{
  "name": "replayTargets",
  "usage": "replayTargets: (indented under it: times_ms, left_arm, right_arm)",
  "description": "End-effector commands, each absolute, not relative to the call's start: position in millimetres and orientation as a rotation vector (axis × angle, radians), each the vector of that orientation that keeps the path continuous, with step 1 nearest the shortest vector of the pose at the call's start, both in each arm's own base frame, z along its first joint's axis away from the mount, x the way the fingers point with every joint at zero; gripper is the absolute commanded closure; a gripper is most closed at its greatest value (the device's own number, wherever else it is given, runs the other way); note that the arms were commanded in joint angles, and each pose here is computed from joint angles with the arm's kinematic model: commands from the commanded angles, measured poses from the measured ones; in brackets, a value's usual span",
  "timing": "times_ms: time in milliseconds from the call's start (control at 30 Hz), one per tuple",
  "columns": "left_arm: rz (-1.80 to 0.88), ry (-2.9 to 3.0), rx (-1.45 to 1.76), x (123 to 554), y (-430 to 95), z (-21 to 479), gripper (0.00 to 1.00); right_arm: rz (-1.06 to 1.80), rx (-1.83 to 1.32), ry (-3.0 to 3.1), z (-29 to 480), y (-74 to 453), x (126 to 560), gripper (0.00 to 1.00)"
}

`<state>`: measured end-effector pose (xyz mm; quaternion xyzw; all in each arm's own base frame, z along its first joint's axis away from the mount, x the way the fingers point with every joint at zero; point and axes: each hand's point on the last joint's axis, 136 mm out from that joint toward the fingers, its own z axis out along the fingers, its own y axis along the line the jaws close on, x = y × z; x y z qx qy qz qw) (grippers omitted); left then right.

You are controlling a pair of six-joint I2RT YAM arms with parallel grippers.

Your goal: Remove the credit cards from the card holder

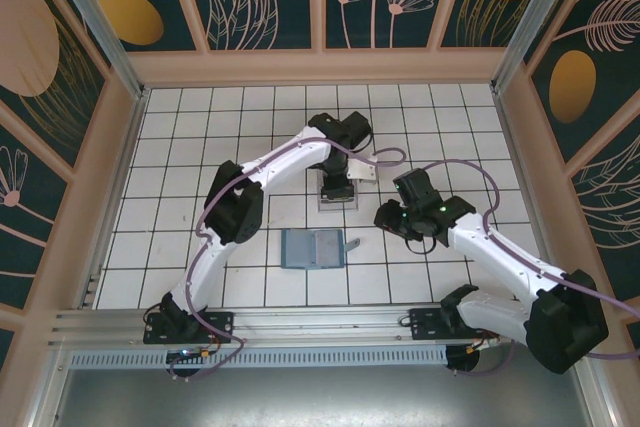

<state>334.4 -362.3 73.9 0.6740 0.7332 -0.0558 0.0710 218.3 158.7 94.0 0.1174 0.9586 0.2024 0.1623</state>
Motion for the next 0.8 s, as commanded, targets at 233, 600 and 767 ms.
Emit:
replayTargets:
  times_ms: [233, 600, 767]
  left_arm:
    - [-0.033, 2.131, 1.866, 368, -367, 117, 0.64]
    - [-0.089, 2.208, 1.433, 380, -366, 181, 0.62]
    - [-0.191, 2.227, 1.158, 377, -362, 205, 0.64]
  right_arm:
    - [0.579, 0.336, 2.725, 103, 158, 222, 0.61]
    - [0.627, 0.273, 2.738, 107, 171, 225, 0.61]
    - [0.649, 0.230, 2.745, 106, 182, 228, 0.61]
